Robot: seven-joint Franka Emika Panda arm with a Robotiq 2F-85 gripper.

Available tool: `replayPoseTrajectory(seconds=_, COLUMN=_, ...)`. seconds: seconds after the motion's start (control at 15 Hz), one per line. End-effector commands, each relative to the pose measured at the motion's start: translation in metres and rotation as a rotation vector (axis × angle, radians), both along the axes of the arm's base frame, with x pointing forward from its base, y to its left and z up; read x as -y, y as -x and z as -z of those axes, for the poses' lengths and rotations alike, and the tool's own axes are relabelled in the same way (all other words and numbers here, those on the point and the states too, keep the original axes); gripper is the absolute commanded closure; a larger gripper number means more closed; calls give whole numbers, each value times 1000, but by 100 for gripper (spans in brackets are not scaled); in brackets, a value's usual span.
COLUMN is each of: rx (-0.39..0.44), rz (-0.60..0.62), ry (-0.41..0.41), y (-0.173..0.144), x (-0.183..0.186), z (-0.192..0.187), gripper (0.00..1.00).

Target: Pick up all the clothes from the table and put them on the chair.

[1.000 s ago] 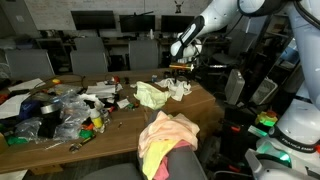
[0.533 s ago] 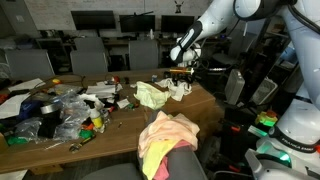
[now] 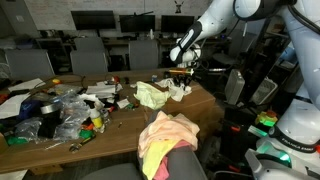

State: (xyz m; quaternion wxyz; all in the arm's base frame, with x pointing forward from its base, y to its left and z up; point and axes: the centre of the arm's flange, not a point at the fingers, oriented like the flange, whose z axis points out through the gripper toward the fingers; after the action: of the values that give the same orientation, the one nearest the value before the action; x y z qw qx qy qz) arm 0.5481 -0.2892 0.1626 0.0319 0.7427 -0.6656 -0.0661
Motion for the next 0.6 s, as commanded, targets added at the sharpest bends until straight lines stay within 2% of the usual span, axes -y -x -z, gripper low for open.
replayPoseTrajectory(seconds=0.0, rx=62, rz=-24, ry=-72, y=10, x=-17, z=-24, gripper=94)
replayPoseTrajectory(seconds=0.13, rx=108, rz=-47, ry=-113, y=16, x=-29, z=-43, gripper=100)
replayPoseTrajectory(seconds=0.53, rx=262, rz=-151, ry=-158, y=56, x=-51, z=-137, gripper=98)
